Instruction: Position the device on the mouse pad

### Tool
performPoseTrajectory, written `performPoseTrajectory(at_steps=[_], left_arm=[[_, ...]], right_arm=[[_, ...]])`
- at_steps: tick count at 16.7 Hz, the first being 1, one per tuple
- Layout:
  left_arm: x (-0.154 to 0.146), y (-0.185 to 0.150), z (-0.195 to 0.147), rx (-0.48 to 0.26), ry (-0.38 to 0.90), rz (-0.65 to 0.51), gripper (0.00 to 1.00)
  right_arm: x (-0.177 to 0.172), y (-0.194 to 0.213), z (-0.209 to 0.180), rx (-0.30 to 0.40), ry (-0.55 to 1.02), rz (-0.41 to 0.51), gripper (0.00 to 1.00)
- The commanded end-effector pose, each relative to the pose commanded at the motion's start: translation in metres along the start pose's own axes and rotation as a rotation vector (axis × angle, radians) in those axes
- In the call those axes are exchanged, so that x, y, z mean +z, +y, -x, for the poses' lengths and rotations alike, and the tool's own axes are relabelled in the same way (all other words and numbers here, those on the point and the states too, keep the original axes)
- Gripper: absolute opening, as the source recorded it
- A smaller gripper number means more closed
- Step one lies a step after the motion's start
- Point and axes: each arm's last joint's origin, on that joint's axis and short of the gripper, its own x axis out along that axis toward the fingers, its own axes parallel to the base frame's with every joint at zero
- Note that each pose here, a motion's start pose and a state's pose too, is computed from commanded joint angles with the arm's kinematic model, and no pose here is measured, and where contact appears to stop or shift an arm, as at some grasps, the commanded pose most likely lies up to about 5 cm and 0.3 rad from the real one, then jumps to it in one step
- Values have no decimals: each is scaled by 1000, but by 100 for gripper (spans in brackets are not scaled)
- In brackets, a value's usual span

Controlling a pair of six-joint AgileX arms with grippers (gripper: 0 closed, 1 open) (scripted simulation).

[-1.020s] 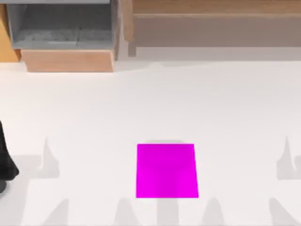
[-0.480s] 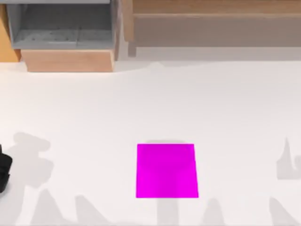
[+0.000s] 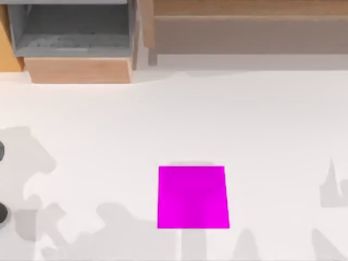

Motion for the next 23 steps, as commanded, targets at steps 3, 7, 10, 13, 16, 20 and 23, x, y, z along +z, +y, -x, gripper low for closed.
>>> performPoseTrajectory(at_steps=[3, 7, 10, 13, 16, 20, 23], left_arm=[[8, 19, -9, -132, 92, -100, 100], [12, 30, -14, -203, 131, -154, 100], [12, 30, -14, -203, 131, -154, 100], [13, 29, -18, -204, 131, -156, 100], [11, 27, -41, -205, 132, -153, 100], [5, 20, -85, -198, 128, -154, 100], [-1, 13, -107, -201, 130, -154, 100]], right_arm=[[0, 0, 0, 0, 0, 0, 100], [0, 0, 0, 0, 0, 0, 100], [0, 0, 0, 0, 0, 0, 100], [0, 0, 0, 0, 0, 0, 100], [0, 0, 0, 0, 0, 0, 100], [0, 0, 0, 0, 0, 0, 100], [0, 0, 0, 0, 0, 0, 100]])
